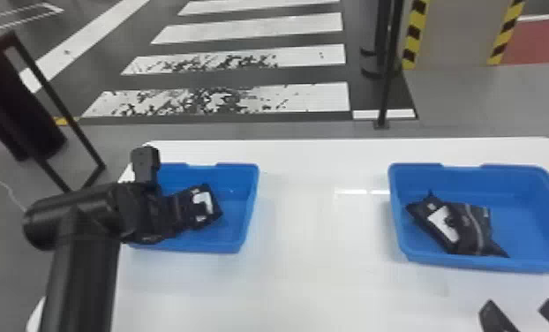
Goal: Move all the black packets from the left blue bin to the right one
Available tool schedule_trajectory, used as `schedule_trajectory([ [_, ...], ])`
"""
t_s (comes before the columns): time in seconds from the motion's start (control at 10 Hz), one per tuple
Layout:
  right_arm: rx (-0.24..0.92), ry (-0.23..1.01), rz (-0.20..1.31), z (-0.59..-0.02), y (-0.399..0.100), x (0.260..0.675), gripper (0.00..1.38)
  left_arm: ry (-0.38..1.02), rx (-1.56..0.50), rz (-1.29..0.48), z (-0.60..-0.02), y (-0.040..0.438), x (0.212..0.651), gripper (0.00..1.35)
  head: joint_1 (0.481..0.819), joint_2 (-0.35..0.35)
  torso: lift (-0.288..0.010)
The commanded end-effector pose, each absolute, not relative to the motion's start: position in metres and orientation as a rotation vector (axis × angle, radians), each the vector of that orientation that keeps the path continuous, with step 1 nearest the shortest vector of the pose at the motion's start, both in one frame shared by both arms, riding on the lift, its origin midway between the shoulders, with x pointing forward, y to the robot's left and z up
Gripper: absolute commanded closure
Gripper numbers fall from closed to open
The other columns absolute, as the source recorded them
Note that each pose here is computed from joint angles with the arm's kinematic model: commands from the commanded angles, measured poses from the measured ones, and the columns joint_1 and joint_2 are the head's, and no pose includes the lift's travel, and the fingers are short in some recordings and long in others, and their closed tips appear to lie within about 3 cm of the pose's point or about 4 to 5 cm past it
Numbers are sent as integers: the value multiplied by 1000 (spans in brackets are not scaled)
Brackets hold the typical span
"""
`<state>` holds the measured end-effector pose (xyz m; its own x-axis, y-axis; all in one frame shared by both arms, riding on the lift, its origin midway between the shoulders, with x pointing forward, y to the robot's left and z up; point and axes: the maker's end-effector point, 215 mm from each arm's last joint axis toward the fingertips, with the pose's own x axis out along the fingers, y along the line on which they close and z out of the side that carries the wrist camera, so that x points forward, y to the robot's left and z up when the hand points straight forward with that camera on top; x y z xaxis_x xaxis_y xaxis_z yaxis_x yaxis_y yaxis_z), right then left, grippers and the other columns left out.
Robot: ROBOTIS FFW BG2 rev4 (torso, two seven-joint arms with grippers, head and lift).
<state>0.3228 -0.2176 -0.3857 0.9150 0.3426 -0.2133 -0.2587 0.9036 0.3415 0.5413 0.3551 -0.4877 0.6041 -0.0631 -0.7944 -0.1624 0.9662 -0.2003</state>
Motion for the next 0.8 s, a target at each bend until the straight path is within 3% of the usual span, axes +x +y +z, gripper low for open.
schedule_trajectory([
  [0.0,324,280,315,-388,-217,322,154,914,-251,58,-489,358,542,1200,695,177,-140],
  [0.3,325,259,325,-378,-215,327,162,786,-282,-60,-457,329,529,1200,695,169,-140],
  [0.7,304,205,417,-346,-196,346,167,581,-159,-243,-375,273,492,1200,695,133,-140],
])
